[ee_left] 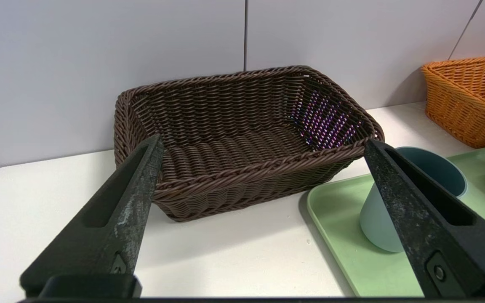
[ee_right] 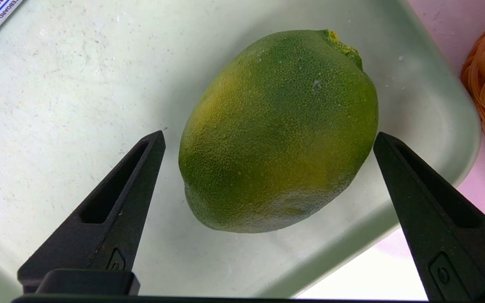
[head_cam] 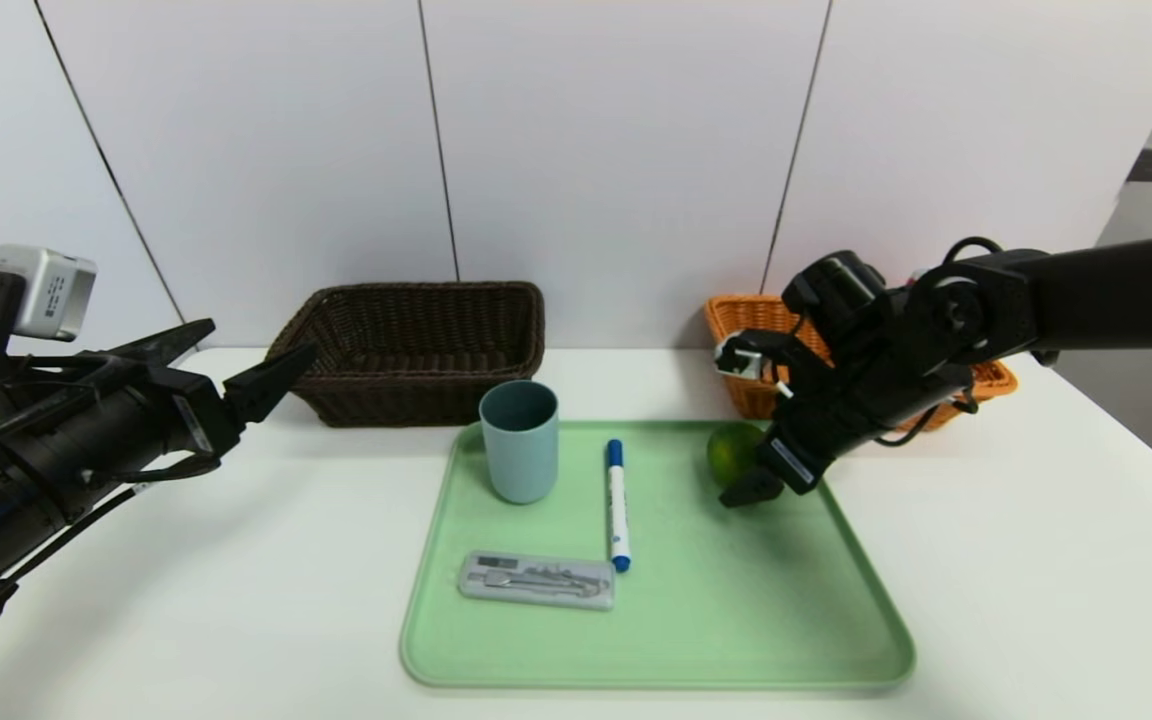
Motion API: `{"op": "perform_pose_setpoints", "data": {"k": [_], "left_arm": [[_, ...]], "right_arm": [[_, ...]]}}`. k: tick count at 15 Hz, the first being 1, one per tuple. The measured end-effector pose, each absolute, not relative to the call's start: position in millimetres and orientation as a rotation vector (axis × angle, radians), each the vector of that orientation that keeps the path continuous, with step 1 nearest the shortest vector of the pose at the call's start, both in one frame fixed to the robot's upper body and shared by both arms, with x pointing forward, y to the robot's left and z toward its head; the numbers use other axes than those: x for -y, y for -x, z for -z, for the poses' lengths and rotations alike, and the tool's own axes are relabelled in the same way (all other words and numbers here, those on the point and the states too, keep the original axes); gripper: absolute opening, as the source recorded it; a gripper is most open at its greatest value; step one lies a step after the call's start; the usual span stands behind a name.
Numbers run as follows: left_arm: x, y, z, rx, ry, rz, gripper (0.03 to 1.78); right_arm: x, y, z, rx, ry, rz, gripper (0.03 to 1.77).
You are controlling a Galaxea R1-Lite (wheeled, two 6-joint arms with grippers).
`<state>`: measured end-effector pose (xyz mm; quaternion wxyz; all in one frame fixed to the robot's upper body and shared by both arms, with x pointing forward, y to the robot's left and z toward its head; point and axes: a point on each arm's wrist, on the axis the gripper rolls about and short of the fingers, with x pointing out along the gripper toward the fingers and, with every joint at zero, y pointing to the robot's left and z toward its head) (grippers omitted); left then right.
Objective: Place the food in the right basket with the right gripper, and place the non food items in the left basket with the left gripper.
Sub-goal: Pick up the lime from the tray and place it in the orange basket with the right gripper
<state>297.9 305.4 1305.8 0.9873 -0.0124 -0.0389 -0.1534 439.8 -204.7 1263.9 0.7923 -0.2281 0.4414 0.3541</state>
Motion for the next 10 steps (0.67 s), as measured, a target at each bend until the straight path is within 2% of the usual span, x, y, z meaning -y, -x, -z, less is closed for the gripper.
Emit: {"op": "perform_pose_setpoints", "data": {"k": [1, 2, 4, 6, 10], "left_arm": [[-305.5, -297.6, -1305.4, 0.077, 0.025, 0.307, 1.69], [-305.5, -297.2, -1305.0, 0.075, 0.026, 0.307, 1.69], [-305.6, -296.5, -1304.6, 0.074, 0.027, 0.307, 1.69], [-305.6, -296.3, -1304.7, 0.075, 0.027, 0.307, 1.69], [-305.6, -296.1, -1304.9, 0.075, 0.027, 0.307, 1.69]], "right_arm": [[204.2, -440.1, -1263.9, -0.948, 0.485, -0.759, 1.71], [204.0, -440.3, -1263.8, -0.95, 0.469, -0.755, 1.6], [203.1, -441.4, -1264.0, -0.939, 0.466, -0.752, 1.26], [202.0, -441.3, -1264.4, -0.933, 0.469, -0.752, 1.04], [202.5, -437.4, -1264.7, -0.937, 0.476, -0.759, 0.98]]}}
